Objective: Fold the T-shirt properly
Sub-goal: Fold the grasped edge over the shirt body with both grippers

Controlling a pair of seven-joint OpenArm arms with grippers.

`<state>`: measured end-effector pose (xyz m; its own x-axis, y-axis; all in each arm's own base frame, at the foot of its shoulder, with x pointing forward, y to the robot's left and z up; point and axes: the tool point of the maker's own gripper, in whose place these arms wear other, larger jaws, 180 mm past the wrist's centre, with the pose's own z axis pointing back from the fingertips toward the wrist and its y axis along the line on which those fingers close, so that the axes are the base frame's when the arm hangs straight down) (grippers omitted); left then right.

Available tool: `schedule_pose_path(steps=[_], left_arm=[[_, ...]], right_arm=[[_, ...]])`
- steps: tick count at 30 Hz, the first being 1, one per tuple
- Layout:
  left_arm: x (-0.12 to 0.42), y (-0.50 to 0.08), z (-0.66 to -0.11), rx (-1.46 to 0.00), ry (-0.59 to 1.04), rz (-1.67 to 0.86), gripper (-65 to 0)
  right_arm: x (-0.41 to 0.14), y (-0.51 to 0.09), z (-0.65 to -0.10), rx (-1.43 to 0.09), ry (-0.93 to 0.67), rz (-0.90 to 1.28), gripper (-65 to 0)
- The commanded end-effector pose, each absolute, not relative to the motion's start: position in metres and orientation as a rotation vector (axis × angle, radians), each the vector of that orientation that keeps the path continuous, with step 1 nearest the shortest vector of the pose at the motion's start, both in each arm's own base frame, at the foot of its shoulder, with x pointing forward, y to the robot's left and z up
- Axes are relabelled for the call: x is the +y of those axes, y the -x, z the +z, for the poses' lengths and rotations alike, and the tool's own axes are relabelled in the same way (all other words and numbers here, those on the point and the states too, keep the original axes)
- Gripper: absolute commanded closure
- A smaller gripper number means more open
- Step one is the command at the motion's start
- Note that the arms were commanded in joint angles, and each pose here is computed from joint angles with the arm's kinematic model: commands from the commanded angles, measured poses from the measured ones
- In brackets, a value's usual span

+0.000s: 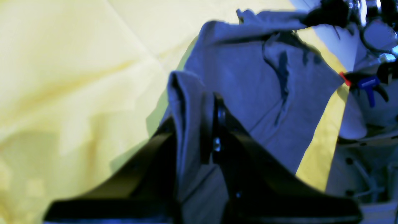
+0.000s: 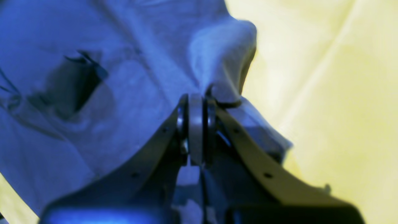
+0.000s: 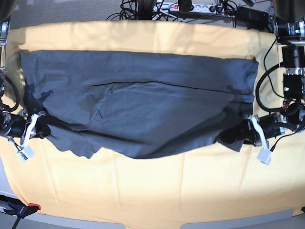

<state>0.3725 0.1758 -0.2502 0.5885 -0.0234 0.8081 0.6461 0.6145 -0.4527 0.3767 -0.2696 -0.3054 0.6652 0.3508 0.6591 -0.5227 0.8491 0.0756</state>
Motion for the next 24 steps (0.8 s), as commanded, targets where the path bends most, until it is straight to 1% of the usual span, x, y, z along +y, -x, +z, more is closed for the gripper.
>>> schedule_pose_path(steps=[1,5,8,12,14,18,21,24], left_arm=[[0.182,-0.377,-0.229,-0.922,0.821,-0.469,0.0],[0.194,-0.372,-0.232,-0.905,0.785,-0.472,0.0],[0.208,-0.374,-0.224,-0.927,0.751,-0.465,0.0],[0.222,-0.374,-0.216,-0.943,0.718,-0.456,0.0],[0.225,-0.371,-0.217,-0.918,0.715,-0.465,0.0],[0.218,-0.356,-0.219,-0.840,0.778,-0.495,0.0],[0.221,-0.344,-0.233,-0.744,0.745,-0.531,0.0],[0.221,-0.344,-0.234,-0.739,0.744,-0.533,0.0]], right_arm=[[-0.281,-0.388,-0.278,-0.750,-0.241,0.505,0.0],[-0.296,-0.386,-0.276,-0.736,-0.188,0.510,0.0],[-0.305,-0.387,-0.276,-0.731,-0.142,0.518,0.0],[-0.304,-0.387,-0.276,-0.732,-0.144,0.518,0.0],[-0.305,-0.387,-0.276,-0.729,-0.142,0.518,0.0],[-0.306,-0.383,-0.280,-0.698,-0.141,0.517,0.0],[-0.302,-0.378,-0.282,-0.671,-0.175,0.511,0.0],[-0.305,-0.376,-0.284,-0.654,-0.157,0.514,0.0]])
